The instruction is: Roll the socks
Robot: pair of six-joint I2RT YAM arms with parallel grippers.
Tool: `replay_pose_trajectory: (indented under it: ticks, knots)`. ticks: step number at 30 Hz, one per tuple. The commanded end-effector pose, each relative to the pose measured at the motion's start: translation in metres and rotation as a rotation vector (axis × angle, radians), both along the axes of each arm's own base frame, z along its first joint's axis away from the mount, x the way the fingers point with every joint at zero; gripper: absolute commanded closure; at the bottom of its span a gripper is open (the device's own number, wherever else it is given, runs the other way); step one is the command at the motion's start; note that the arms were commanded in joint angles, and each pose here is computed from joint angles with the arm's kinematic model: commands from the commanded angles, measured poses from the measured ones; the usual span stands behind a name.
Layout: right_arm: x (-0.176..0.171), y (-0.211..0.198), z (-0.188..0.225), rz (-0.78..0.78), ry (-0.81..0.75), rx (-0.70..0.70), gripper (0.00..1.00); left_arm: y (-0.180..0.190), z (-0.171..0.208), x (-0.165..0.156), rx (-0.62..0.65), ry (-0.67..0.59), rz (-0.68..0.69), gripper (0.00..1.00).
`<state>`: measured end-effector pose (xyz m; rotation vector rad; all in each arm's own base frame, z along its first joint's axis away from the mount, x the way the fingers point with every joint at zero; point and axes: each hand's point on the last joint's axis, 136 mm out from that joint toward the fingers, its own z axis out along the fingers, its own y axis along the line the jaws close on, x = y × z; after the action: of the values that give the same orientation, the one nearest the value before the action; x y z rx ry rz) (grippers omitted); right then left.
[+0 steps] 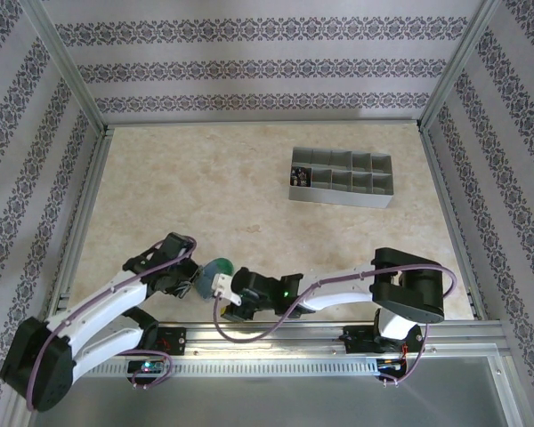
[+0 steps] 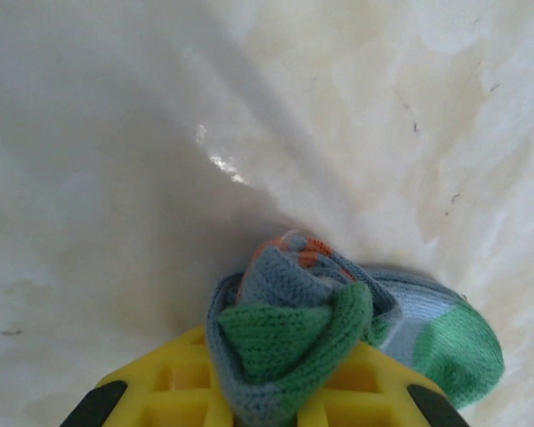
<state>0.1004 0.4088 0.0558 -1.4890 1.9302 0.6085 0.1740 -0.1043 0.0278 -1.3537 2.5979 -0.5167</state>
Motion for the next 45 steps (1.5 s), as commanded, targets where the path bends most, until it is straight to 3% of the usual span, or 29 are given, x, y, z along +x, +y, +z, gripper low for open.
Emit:
replay_pose_trajectory:
  ticks: [1,15,19,22,24,26,29,33,40,45]
  knots:
    - [0.023,0.014,0.017,-0.065,-0.173,0.001,0.44,0.017,-0.021,-0.05,0.104,0.237,-0.028,1.0]
    - [0.047,0.06,-0.008,-0.147,-0.287,-0.066,0.45,0.002,-0.023,-0.044,0.052,0.267,0.004,1.0]
    - [0.06,0.048,-0.034,-0.212,-0.252,-0.173,0.59,-0.002,-0.017,-0.043,0.024,0.251,0.005,1.0]
    - [0.062,0.018,-0.059,-0.266,-0.167,-0.251,0.87,-0.007,-0.009,-0.039,-0.013,0.22,0.013,0.98]
    - [0.059,-0.003,-0.075,-0.285,-0.072,-0.276,0.99,-0.012,-0.002,-0.034,-0.045,0.19,0.012,0.82]
    - [0.049,-0.022,-0.09,-0.273,0.041,-0.276,1.0,-0.016,0.007,-0.027,-0.074,0.152,0.015,0.62]
    - [0.031,-0.039,-0.102,-0.243,0.218,-0.212,1.0,-0.021,0.022,-0.014,-0.1,0.078,0.016,0.39]
    - [0.017,-0.047,-0.104,-0.194,0.415,-0.104,1.0,-0.025,0.038,0.0,-0.123,0.004,0.011,0.24]
    - [0.022,-0.064,-0.11,-0.257,0.624,-0.016,1.0,-0.032,0.05,0.006,-0.156,-0.055,-0.034,0.23]
    - [0.028,-0.076,-0.113,-0.313,0.714,0.023,1.0,-0.043,0.047,0.005,-0.203,-0.064,-0.087,0.36]
